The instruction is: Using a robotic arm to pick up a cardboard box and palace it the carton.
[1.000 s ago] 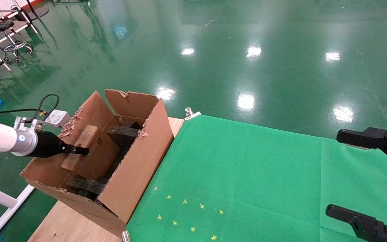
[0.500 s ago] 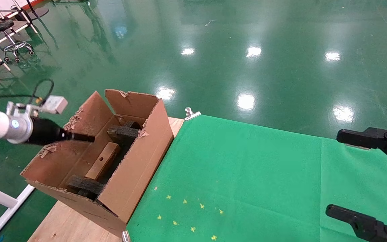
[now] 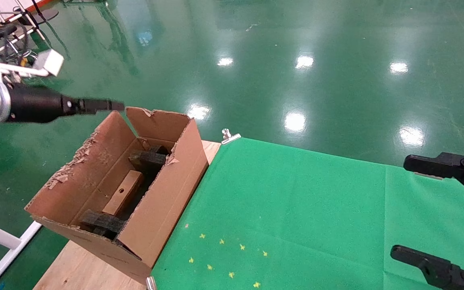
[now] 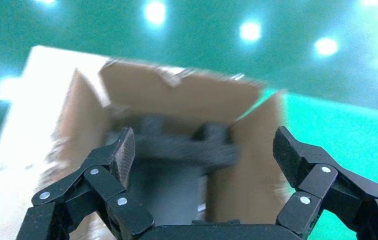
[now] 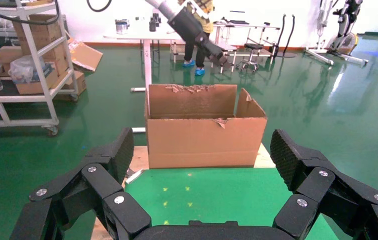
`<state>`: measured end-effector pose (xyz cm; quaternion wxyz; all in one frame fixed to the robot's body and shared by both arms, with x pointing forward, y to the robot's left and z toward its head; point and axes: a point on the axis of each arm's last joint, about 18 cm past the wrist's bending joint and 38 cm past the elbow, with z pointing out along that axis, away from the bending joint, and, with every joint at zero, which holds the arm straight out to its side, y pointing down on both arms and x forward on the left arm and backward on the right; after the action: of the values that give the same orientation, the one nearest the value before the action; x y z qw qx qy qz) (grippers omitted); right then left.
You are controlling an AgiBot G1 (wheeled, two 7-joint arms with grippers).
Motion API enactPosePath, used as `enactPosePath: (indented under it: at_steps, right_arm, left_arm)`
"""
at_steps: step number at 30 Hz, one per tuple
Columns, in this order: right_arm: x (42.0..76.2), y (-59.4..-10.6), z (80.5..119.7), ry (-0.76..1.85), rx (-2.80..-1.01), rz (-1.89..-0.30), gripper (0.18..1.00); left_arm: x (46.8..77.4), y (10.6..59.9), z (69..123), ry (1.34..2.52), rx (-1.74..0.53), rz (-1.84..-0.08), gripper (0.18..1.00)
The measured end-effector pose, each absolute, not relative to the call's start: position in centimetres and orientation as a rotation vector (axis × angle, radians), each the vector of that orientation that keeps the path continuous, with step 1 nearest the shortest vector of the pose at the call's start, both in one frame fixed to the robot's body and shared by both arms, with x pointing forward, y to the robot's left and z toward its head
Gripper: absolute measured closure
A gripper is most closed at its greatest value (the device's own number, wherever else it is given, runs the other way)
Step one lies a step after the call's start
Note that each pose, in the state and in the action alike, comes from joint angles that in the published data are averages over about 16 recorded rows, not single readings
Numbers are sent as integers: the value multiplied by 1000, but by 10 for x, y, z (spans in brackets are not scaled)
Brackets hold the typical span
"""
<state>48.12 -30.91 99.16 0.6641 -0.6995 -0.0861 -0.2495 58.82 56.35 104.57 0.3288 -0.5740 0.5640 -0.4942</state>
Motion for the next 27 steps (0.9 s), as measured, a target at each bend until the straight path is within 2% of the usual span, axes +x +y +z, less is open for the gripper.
enactPosePath:
  at_steps: [13,27]
  right_arm:
    - [481,-309,992,-194,-1580,-564,178]
    - [481,-309,992,-194,-1580,-564,178]
  left_arm:
    - [564,518,1077,1595,-1416,-1623,183]
    - [564,501,1078,1661,-1343,-1681,183]
